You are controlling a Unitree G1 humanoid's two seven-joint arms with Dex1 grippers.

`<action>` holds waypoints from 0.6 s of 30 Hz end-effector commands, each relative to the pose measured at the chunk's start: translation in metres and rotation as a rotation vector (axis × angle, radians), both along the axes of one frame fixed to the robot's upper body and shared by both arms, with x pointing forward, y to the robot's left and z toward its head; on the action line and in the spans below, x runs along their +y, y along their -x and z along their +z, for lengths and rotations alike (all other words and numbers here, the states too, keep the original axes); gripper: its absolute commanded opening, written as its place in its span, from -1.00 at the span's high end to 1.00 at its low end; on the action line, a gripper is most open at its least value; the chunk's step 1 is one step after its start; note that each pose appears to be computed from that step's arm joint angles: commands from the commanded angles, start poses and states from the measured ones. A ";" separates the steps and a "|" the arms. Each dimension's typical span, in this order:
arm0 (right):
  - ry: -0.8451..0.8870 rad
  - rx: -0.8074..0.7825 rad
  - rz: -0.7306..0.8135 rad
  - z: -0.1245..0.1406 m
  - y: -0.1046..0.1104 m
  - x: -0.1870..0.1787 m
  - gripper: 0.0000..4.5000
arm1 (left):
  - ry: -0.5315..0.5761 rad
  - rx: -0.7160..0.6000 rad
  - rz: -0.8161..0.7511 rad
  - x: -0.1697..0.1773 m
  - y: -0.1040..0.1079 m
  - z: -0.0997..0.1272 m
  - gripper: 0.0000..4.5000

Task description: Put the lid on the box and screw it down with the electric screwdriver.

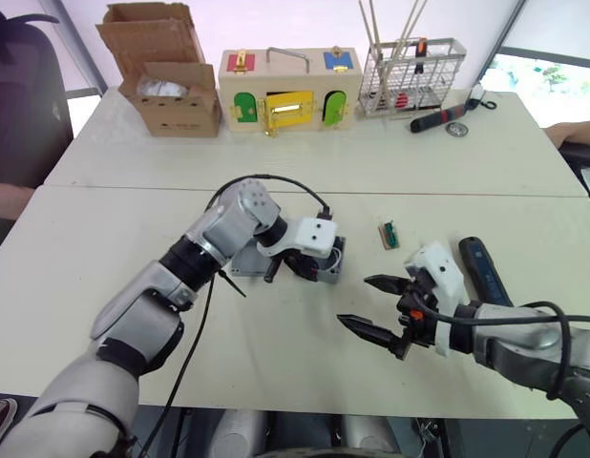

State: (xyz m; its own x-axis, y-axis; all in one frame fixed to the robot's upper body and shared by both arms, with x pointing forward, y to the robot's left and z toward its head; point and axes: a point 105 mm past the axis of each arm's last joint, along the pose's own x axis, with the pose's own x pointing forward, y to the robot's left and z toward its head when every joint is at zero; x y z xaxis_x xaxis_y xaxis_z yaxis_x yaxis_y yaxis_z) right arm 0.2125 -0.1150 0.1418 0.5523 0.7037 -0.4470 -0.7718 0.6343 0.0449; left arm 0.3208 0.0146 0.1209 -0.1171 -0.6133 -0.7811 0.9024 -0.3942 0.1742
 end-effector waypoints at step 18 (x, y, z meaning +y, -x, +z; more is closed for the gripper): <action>-0.005 0.014 0.023 0.001 0.016 0.005 -1.00 | -0.003 -0.114 -0.374 0.003 0.012 0.011 0.99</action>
